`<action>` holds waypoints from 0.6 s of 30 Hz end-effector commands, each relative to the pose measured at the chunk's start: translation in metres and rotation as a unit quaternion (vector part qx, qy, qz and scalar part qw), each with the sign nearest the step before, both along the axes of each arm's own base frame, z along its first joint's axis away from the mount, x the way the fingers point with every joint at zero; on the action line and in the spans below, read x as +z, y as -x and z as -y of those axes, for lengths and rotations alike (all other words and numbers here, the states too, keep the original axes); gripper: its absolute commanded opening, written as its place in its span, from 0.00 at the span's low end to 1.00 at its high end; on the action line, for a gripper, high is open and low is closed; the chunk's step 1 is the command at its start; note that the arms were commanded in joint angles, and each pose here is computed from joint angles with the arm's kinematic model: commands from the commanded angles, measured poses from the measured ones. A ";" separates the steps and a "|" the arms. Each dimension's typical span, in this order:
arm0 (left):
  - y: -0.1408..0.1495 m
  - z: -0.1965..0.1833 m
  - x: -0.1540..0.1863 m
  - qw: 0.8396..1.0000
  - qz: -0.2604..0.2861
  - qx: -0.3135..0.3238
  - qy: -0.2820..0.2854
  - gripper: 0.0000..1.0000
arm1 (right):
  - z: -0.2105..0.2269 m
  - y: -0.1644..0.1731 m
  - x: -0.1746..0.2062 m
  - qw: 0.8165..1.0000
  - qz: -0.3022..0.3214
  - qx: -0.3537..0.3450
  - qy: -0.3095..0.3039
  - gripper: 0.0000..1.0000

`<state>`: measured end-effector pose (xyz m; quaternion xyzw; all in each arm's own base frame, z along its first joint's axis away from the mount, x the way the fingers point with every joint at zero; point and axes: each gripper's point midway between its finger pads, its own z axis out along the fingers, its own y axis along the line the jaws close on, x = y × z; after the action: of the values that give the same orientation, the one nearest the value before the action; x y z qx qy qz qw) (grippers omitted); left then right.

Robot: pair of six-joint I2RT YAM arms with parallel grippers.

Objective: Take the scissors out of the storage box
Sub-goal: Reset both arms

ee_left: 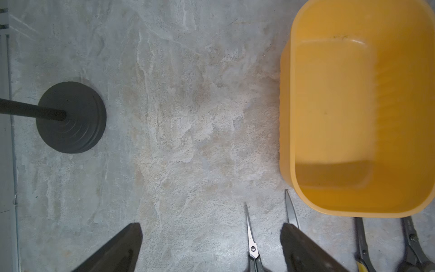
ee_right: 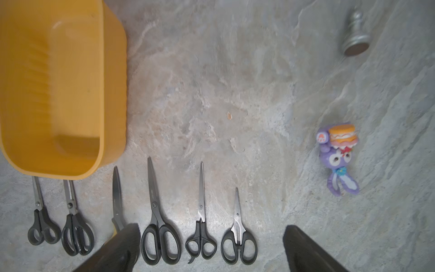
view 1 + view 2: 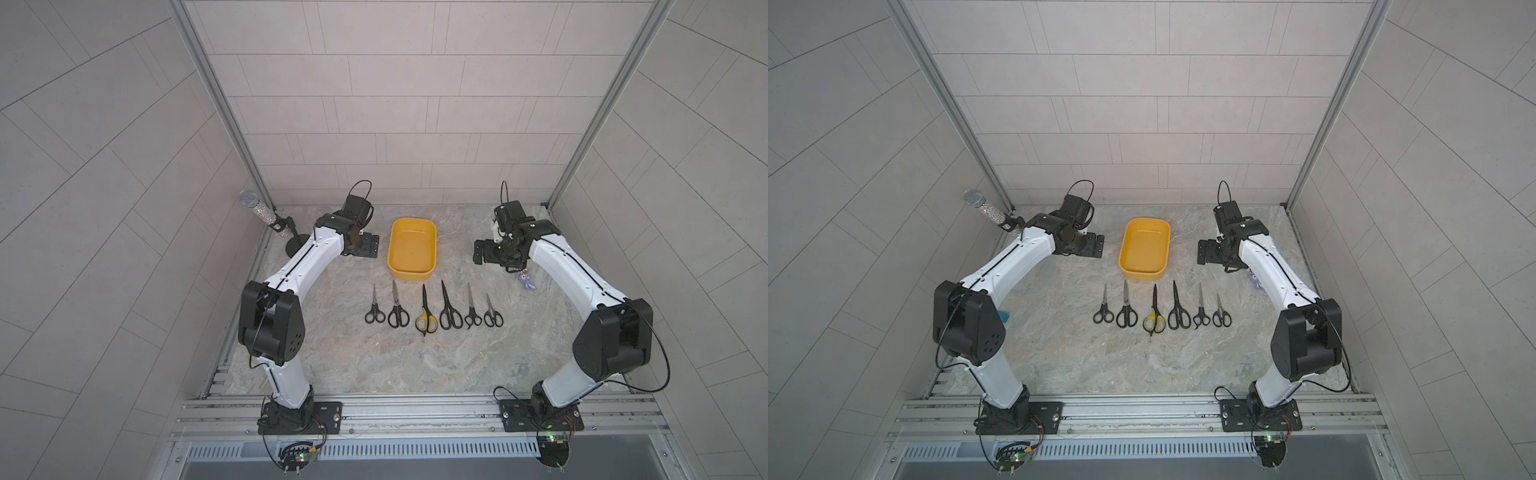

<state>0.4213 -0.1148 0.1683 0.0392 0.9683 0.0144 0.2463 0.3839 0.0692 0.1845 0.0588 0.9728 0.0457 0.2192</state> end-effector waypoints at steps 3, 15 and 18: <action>0.013 -0.017 0.014 0.999 -0.004 0.023 -0.032 1.00 | 0.006 -0.007 0.009 0.998 -0.003 -0.001 0.067 1.00; 0.031 -0.035 0.000 0.999 -0.022 0.049 -0.007 1.00 | 0.001 -0.035 0.024 0.995 0.044 0.004 0.094 1.00; 0.030 -0.036 -0.002 0.998 -0.028 0.049 -0.013 1.00 | 0.001 -0.034 0.016 0.995 0.034 0.006 0.094 1.00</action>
<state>0.3949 -0.0824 0.1673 0.0033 0.9740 0.0373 0.2233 0.4175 0.0725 0.2104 0.0334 0.9634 -0.0233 0.2650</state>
